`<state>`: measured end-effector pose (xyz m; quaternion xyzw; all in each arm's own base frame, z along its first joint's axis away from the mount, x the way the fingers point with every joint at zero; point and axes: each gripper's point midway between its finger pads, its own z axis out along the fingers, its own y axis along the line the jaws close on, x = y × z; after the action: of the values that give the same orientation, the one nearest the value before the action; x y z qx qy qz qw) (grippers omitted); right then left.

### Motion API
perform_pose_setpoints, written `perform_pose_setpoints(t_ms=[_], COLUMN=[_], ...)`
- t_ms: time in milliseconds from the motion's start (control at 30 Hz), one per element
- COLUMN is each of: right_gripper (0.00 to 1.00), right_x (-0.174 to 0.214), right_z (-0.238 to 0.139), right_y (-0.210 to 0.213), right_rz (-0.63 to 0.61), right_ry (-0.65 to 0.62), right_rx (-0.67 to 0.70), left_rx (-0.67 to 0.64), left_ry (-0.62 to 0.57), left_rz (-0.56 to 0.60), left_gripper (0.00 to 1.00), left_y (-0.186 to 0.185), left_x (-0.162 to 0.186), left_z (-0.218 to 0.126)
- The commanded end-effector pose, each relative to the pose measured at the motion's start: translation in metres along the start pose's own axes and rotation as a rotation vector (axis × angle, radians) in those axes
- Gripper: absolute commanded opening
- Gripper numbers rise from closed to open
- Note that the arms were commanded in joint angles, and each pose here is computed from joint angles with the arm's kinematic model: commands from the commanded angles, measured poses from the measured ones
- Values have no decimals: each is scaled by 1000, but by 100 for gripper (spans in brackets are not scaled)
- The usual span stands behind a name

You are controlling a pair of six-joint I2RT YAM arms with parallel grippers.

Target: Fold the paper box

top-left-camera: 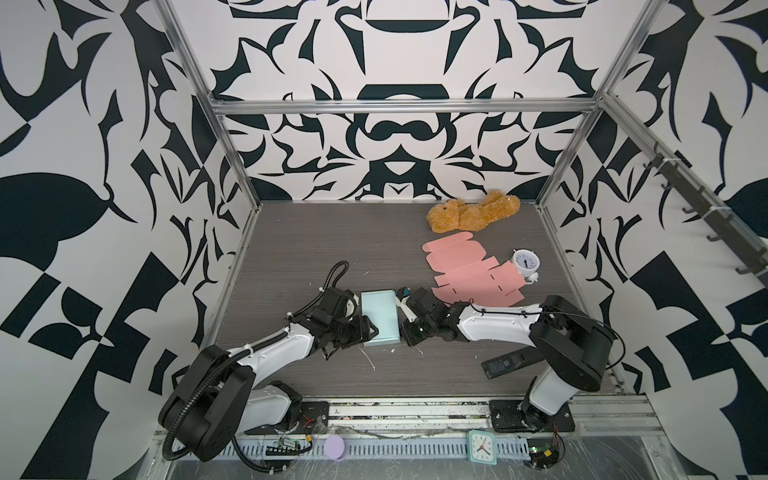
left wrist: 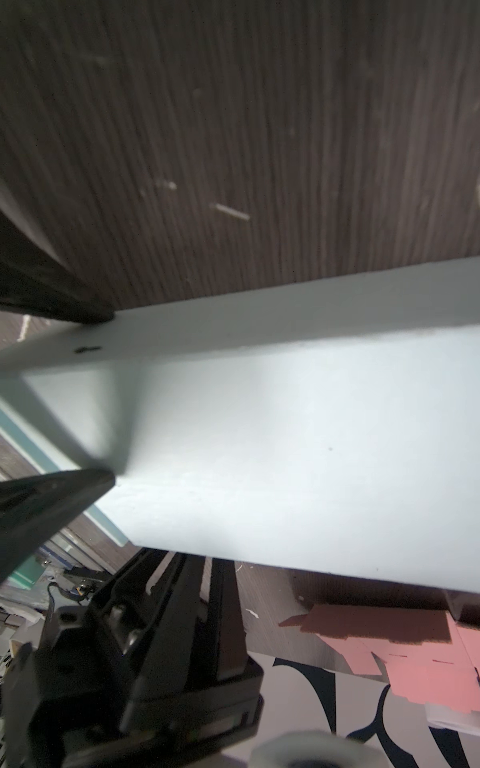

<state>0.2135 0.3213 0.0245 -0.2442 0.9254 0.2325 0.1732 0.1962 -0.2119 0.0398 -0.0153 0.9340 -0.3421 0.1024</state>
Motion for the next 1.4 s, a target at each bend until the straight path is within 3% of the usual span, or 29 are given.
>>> perform_pose_setpoints(t_ms=[0,267,533,833,1367], right_gripper=[16,18,17,15,13], right_x=[-24,-11,-30,-60,-82], right_z=[-13,-16,-25,-20,1], right_y=[38,6,-11,-27,-42], right_rz=[-46,-9,1,-16,-33], right_ry=[-86,-51,-81,-101,-91], right_rx=[-121,-30,-3,29,68], left_rx=[83,25,2,14,-6], left_ry=[-2,-30,-48,-91,-75], left_rz=[46,49,42,61,44], left_gripper=[61,69,72,72,69], left_y=[-20,-8,-3,-12,-6], left_x=[0,-3,-13,-41,-87], left_z=[-1,-9,-18,-25,-15])
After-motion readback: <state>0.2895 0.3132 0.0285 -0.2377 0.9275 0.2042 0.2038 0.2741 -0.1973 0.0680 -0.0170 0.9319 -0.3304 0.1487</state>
